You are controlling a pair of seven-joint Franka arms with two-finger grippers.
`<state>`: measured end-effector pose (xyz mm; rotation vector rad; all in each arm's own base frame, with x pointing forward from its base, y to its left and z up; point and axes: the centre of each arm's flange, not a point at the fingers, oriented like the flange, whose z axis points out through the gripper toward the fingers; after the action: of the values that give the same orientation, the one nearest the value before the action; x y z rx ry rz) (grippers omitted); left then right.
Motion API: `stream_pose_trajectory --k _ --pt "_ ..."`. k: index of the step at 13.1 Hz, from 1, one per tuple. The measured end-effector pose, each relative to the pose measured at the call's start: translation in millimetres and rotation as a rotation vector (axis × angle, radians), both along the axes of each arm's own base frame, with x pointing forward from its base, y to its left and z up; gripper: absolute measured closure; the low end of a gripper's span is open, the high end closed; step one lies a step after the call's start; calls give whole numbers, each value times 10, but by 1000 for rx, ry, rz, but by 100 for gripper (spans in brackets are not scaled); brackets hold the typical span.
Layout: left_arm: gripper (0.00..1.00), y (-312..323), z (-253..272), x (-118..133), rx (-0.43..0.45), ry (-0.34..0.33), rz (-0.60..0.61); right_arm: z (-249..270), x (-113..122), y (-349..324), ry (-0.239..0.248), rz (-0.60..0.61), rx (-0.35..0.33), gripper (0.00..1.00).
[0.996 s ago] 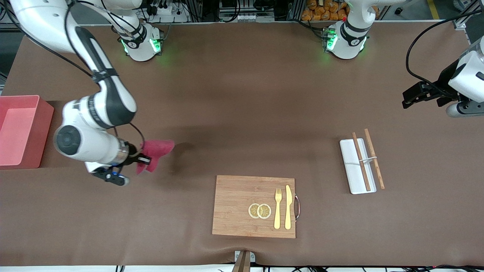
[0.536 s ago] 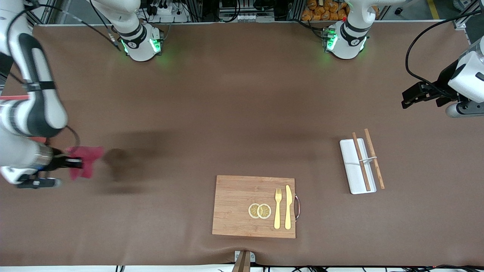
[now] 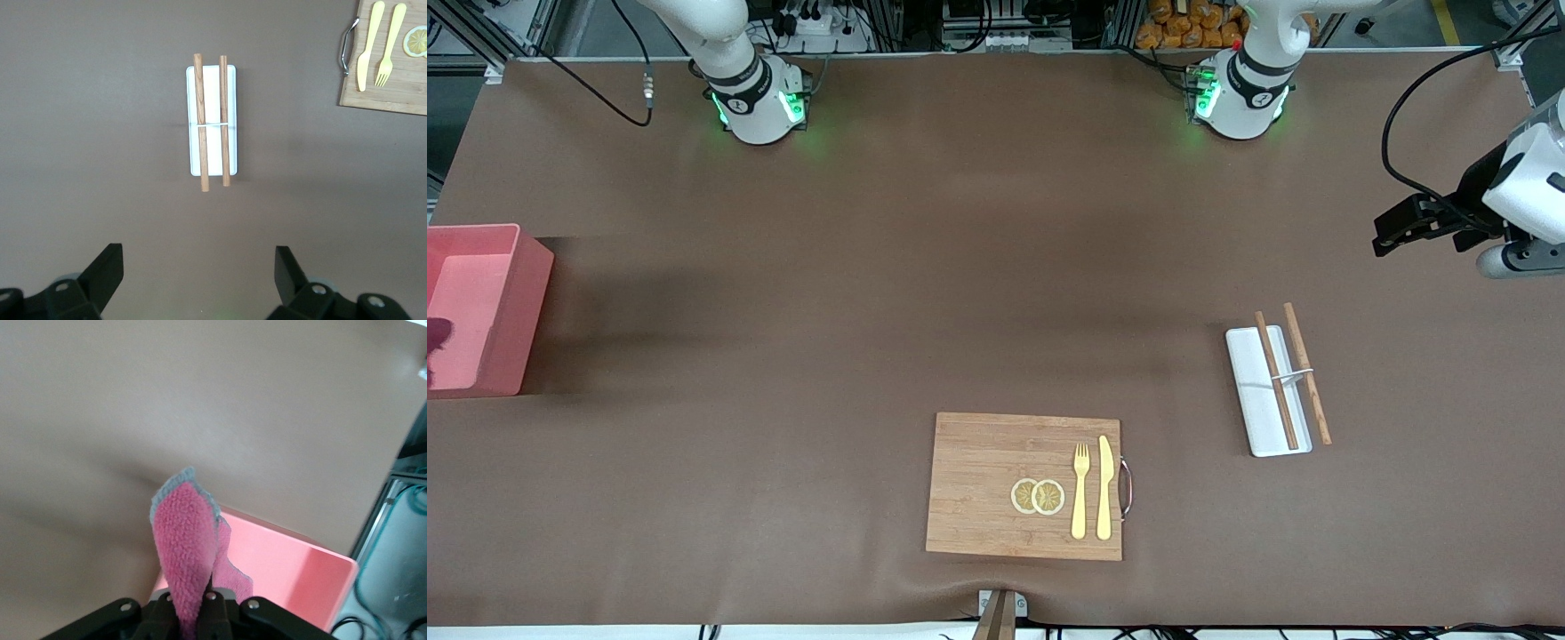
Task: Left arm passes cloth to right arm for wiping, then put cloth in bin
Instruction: 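Move the cloth over the pink bin and open the right gripper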
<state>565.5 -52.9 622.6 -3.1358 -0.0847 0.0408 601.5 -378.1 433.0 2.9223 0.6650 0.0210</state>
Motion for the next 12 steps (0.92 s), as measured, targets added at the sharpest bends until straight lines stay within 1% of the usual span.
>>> stream_pose_trajectory --k 2,4,5,6,8,9,10,11,12 --pt "0 5 0 0 0 0 1 -82 -157 -296 2 15 -1 95" --pt "0 7 0 1 0 0 1 -411 -185 -502 -17 5 7 95" --pt "0 9 0 1 0 0 2 -636 -204 -585 -11 -3 22 89" --pt "0 11 0 1 0 0 2 -850 -232 -652 1 -10 39 81" --pt "0 12 0 1 0 0 2 -1049 -272 -714 17 -7 57 57" --pt "0 12 -1 1 0 0 2 -1036 -282 -724 20 -6 58 45" --pt "0 12 -1 1 -1 0 2 -1002 -292 -713 35 -7 67 34" --pt "0 12 -1 1 -1 0 2 -938 -300 -674 61 -6 82 23" --pt "0 12 -1 1 -1 0 2 -799 -288 -607 79 -4 90 12"
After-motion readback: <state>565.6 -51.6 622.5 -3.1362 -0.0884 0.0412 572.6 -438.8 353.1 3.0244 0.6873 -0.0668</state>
